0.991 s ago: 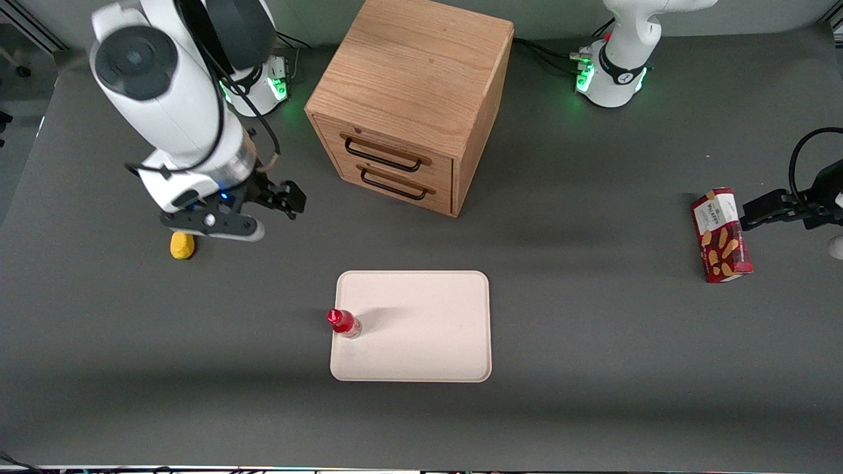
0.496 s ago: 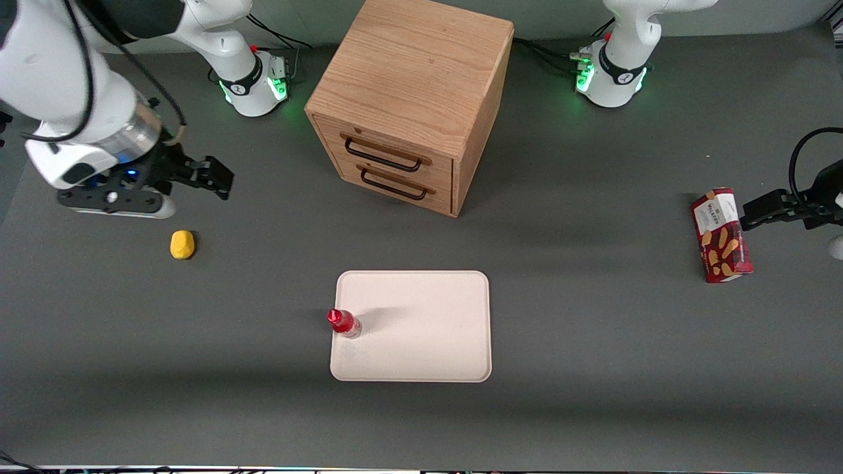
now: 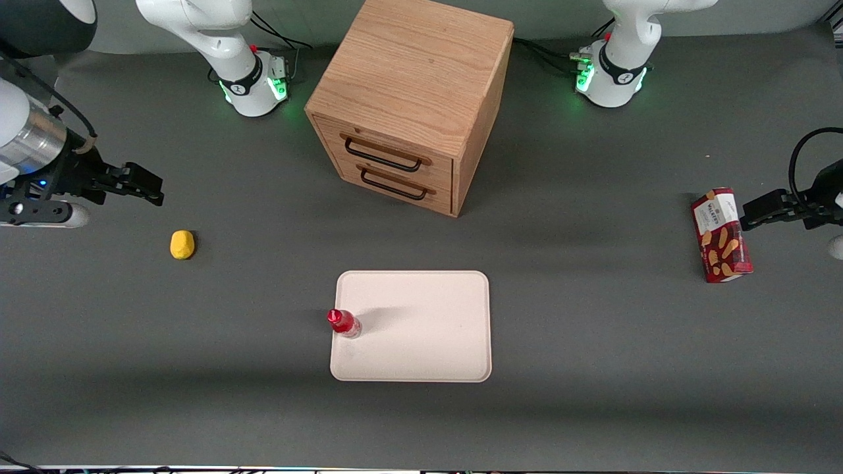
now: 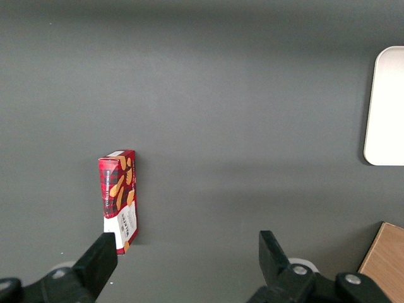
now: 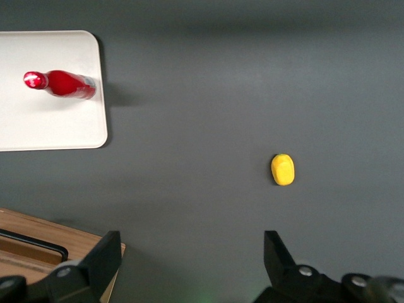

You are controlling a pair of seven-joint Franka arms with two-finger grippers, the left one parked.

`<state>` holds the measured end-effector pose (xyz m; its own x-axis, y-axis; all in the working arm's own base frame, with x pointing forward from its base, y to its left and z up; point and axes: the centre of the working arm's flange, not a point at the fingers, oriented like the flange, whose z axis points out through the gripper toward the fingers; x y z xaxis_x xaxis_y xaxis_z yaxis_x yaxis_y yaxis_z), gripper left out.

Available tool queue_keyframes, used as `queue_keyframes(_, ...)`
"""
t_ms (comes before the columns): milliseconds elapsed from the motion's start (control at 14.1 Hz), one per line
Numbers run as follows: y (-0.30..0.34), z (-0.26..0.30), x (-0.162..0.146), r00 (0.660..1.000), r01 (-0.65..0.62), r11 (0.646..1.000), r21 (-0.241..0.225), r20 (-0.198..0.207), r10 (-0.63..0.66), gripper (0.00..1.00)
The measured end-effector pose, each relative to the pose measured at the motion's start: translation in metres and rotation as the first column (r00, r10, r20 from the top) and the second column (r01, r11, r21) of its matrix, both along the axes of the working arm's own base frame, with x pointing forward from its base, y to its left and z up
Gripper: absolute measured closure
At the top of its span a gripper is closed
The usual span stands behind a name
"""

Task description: Place coke bottle on tray

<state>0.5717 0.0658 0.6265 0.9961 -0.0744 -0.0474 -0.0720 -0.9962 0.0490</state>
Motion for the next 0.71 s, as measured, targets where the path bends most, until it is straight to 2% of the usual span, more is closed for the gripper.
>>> queue_keyframes(708, -0.061, 0.0, 0.004, 1.0, -0.016, 1.0, 0.021, 0.0, 0.016, 0.0)
